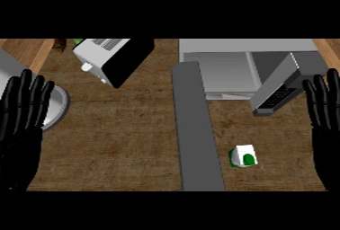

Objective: Pick up the milk, place it into the microwave and close the microwave

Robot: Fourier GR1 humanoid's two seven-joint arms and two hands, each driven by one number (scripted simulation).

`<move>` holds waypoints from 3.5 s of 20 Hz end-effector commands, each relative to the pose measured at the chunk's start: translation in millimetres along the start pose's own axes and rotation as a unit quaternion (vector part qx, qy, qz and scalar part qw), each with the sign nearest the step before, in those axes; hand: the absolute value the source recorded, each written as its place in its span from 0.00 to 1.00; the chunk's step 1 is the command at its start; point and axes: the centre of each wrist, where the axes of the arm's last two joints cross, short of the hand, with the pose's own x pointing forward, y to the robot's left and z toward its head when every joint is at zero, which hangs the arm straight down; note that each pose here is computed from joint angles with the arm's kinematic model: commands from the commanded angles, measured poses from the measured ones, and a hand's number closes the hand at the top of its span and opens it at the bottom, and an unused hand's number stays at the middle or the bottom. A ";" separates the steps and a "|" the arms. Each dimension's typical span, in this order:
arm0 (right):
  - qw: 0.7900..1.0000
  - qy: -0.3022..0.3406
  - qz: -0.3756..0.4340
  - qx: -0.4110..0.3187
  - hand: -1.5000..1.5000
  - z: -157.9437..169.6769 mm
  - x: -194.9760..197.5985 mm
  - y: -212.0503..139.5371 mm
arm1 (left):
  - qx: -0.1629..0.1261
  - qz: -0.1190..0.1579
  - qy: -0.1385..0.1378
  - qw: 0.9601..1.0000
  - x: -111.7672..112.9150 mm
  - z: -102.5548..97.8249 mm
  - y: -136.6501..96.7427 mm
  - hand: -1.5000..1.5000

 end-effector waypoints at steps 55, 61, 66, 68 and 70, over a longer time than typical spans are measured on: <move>0.972 0.203 0.049 -0.105 0.00 189.3 -198.6 5.0 | 0.081 0.134 0.087 0.984 -42.4 167.7 -7.0 0.00; 0.973 0.197 0.054 -0.105 0.00 196.1 -210.2 -16.1 | 0.085 0.141 0.084 0.983 -38.7 165.0 -34.1 0.00; 0.974 0.197 0.061 -0.095 0.00 214.0 -227.7 -2.3 | 0.077 0.146 0.088 0.982 -30.6 180.2 -35.4 0.00; 0.977 0.184 0.064 -0.085 0.00 195.5 -231.8 -9.1 | 0.087 0.133 0.083 0.984 -34.7 160.2 -11.1 0.00; 0.979 0.177 0.056 -0.081 0.00 201.2 -238.1 -6.7 | 0.083 0.137 0.091 0.983 -27.0 165.6 -26.6 0.00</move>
